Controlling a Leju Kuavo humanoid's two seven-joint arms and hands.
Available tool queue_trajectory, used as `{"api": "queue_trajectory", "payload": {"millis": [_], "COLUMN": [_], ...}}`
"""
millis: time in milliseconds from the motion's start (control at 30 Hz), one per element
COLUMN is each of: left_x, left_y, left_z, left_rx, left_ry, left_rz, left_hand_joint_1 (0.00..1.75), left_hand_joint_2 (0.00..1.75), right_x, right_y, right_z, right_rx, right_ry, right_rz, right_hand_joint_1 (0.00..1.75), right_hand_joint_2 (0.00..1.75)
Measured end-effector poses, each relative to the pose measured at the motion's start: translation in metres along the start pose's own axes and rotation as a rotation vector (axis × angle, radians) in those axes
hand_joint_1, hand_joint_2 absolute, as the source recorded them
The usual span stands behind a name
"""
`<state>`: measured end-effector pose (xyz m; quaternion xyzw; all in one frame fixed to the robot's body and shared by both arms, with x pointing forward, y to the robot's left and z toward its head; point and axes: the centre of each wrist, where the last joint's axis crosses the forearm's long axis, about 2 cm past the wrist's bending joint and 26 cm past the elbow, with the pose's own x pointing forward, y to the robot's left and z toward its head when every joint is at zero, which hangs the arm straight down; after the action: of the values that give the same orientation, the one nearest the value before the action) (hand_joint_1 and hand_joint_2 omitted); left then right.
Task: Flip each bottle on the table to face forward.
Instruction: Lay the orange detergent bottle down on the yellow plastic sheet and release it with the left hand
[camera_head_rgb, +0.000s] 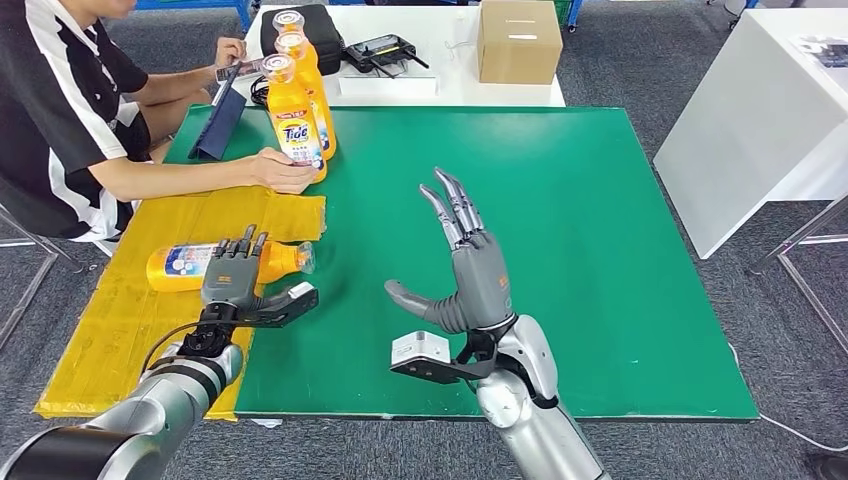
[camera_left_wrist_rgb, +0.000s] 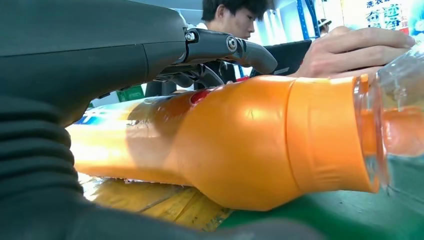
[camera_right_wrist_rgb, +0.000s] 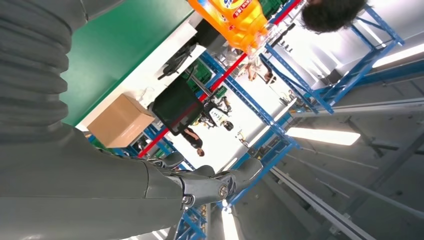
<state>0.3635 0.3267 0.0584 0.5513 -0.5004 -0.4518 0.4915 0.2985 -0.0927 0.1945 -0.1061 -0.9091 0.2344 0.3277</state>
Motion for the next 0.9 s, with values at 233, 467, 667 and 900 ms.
{"api": "queue_trajectory", "payload": {"millis": [233,467,667,900], "left_x": [0.004,0.006,0.002,0.012], "left_y": [0.009,0.010,0.003,0.004], "left_z": [-0.004,-0.001,0.062,0.113], "left_rx": [0.101,0.171,0.249,0.133], "left_ry": [-0.109,-0.151,-0.057,-0.050], "left_rz": [0.191,0.325,1.243,1.533], "left_hand_joint_1": [0.00,0.00,0.00,0.00], "left_hand_joint_2": [0.00,0.00,1.75,1.75], "right_x": [-0.005,-0.011,-0.035,-0.030], "right_y": [-0.001,-0.003,-0.017,-0.027], "right_z": [0.008,0.018,0.111,0.143], "right_rx": [0.003,0.014,0.072,-0.020], "right_ry": [0.041,0.087,0.375,0.488], "right_rz": [0.015,-0.003,-0.334,-0.349], "right_hand_joint_1": [0.00,0.00,0.00,0.00], "right_hand_joint_2": [1.75,1.75,1.75,1.75]}}
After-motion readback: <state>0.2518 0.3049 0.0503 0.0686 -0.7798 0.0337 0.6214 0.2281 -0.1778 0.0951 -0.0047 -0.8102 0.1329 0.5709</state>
